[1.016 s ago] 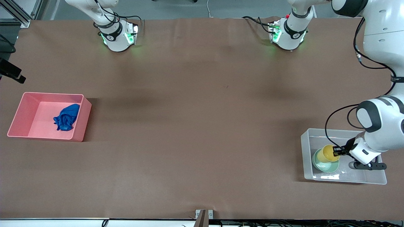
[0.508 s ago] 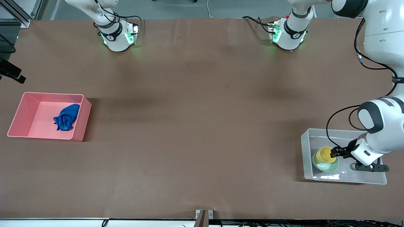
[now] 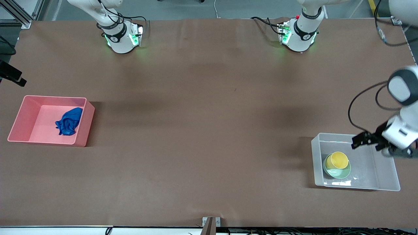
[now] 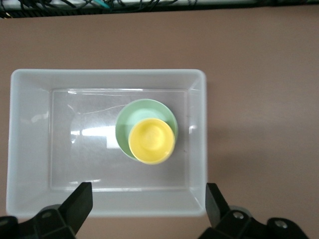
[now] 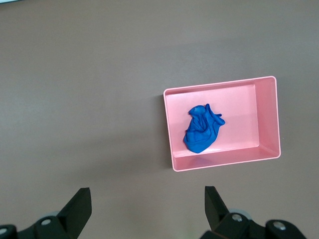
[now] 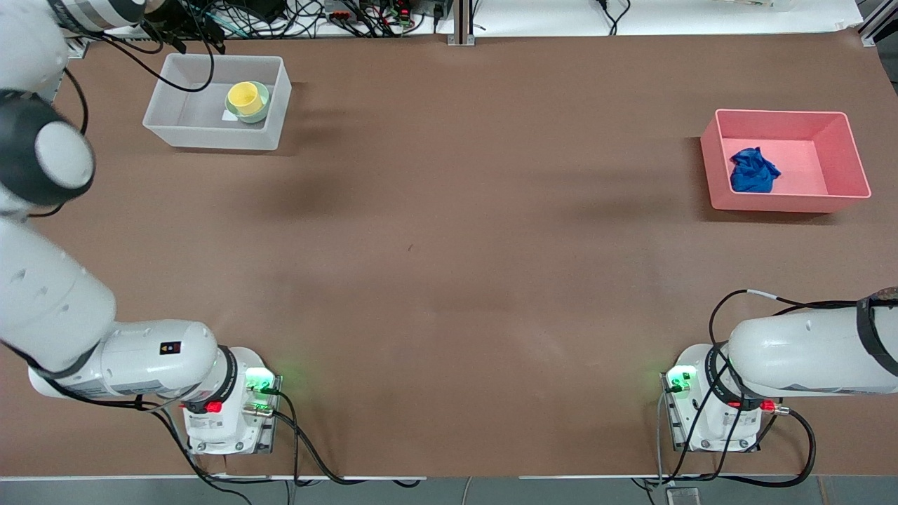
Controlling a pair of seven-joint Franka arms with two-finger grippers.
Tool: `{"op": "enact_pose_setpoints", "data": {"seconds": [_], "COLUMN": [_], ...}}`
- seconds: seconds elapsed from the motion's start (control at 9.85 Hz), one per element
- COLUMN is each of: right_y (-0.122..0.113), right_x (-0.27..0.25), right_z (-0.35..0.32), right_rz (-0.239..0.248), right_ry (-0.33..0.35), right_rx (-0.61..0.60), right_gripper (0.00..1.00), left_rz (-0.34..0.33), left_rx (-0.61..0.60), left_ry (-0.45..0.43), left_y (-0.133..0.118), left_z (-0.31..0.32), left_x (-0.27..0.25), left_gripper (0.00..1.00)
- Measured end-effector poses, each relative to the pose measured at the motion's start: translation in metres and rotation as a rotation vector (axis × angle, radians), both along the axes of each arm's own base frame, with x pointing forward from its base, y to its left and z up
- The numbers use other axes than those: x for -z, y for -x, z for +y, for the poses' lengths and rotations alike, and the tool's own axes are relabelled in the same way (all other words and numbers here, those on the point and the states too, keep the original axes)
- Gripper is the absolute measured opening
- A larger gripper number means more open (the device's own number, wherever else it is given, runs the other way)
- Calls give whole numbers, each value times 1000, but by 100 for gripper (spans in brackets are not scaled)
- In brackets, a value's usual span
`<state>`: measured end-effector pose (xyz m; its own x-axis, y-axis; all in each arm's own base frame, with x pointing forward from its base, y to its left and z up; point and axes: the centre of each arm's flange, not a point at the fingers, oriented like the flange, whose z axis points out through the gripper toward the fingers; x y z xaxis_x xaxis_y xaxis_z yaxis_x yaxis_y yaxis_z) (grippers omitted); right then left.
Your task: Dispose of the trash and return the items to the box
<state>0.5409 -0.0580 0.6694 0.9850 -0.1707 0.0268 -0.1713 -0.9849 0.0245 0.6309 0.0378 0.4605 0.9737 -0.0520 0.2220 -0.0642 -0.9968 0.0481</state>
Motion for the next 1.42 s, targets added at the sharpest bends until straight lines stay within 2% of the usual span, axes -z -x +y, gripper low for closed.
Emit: {"op": "enact_pose_setpoints", "data": {"seconds": [0.2, 0.41, 0.81, 1.12, 1.42], "right_y": [0, 0, 0, 0, 0], "right_x": [0, 0, 0, 0, 0], "right_z": [0, 0, 0, 0, 0], "right_rz": [0, 0, 0, 1, 1], "right_ry": [0, 0, 0, 0, 0], "right_rx": [0, 0, 0, 0, 0], "right_gripper": [100, 100, 100, 100, 100], "left_rz": [40, 69, 105, 177, 209], "left_rx": [-10, 5, 26, -24, -32], "left_ry": [0, 3, -14, -15, -14], "left_y": [54, 78, 83, 73, 72], "left_z": [-22, -30, -35, -34, -38], "left_x": [-56, -100, -207, -200, -189], "left_gripper": [100, 100, 100, 100, 100]}}
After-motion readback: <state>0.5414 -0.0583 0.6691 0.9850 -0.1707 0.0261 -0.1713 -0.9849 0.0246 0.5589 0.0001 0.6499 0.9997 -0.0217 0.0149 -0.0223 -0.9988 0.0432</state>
